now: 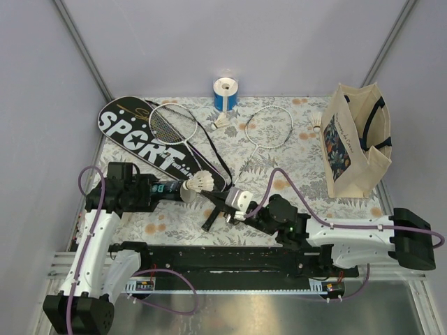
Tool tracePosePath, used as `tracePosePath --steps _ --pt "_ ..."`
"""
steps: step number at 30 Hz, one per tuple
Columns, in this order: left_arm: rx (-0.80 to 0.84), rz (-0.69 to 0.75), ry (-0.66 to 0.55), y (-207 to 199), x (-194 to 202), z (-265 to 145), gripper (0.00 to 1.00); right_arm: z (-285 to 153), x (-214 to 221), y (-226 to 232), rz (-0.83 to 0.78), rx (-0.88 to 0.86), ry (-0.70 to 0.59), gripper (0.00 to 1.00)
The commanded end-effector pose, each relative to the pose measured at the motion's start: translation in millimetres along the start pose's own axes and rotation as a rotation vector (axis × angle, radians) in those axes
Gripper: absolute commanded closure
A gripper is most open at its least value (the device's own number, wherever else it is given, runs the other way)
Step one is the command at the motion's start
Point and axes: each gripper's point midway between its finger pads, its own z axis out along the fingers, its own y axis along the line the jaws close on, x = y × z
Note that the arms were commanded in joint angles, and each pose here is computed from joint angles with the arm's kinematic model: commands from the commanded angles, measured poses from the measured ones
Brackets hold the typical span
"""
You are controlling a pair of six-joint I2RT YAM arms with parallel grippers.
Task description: Pack up the badminton gear
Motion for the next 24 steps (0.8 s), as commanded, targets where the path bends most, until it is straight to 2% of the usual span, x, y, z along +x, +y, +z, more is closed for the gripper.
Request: tracePosePath --steps 1,10,18,24 --pt "0.072 -0.031 0.033 -19 6 -19 0.81 10 -21 -9 -0.032 0.086 -0.099 1.0" --pt "0.103 -0.051 0.048 -23 9 -27 0.82 23 -5 26 -0.005 0.036 -0.107 1.0" --pt "0.107 -0.054 0.052 -21 9 -27 0.83 16 -4 28 0.028 0.069 -0.094 1.0" --pt "0.11 -0.052 0.092 -19 16 -30 0.83 31 7 36 0.007 0.066 -0.079 1.0"
